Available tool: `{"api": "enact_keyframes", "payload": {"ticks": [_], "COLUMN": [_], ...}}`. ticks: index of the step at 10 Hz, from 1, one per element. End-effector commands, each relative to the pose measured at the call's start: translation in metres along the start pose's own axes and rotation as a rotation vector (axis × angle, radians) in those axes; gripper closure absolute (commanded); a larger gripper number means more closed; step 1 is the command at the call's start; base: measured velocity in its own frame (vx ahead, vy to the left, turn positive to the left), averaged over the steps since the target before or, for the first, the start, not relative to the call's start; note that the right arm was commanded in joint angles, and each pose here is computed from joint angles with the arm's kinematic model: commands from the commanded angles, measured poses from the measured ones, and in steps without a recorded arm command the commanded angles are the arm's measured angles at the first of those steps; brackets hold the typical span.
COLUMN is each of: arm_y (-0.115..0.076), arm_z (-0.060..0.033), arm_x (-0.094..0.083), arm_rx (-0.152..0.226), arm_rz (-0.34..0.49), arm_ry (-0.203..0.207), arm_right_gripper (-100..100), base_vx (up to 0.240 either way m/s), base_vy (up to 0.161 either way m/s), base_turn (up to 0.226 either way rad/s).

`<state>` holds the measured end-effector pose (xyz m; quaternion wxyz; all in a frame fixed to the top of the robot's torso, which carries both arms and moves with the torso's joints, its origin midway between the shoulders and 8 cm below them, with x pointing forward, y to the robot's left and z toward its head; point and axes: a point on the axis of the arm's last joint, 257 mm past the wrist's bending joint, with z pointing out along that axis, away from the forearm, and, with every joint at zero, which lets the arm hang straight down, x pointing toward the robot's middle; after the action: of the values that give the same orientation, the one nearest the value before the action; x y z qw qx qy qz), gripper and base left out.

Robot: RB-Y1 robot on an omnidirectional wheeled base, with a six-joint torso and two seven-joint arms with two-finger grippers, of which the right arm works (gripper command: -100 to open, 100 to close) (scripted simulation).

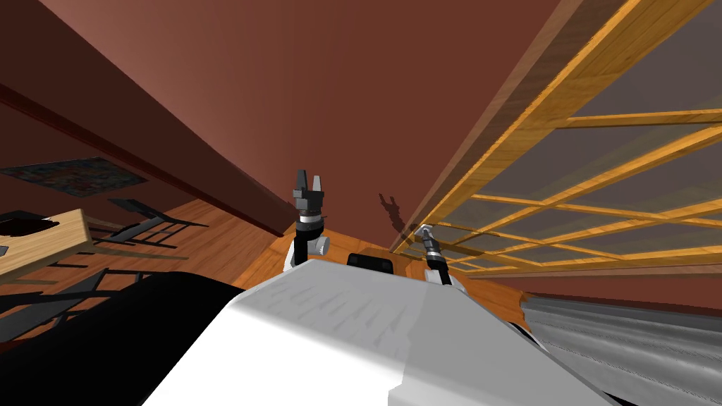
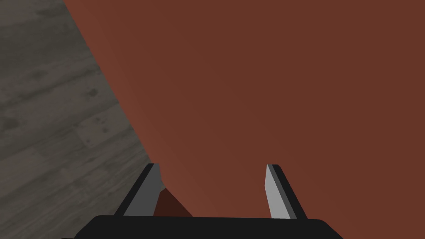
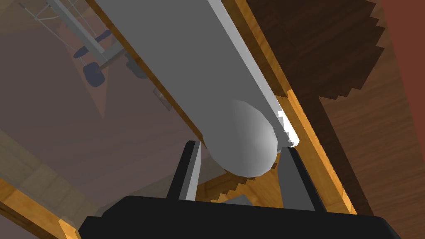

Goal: Pull the door open

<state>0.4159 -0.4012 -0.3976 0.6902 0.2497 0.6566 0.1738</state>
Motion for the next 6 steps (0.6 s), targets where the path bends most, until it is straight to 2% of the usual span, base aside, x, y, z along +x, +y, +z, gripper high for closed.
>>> {"api": "enact_keyframes", "payload": {"ticks": [1, 5, 6], "arm_y": [0.0002, 0.0000, 0.0000], "arm_z": [-0.0009, 0.0000, 0.0000], "arm_x": [0.0030, 0.0022, 0.0022], "arm_rx": [0.002, 0.008, 0.008], "arm_rz": [0.031, 0.159, 0.164], "arm_ry": [0.004, -0.004, -0.004], "arm_right_gripper": [100, 100, 100], "base_vx": [-0.020, -0.032, -0.022], "base_vy": [-0.009, -0.015, -0.009], "base_turn": [0.018, 0.040, 0.024]}}
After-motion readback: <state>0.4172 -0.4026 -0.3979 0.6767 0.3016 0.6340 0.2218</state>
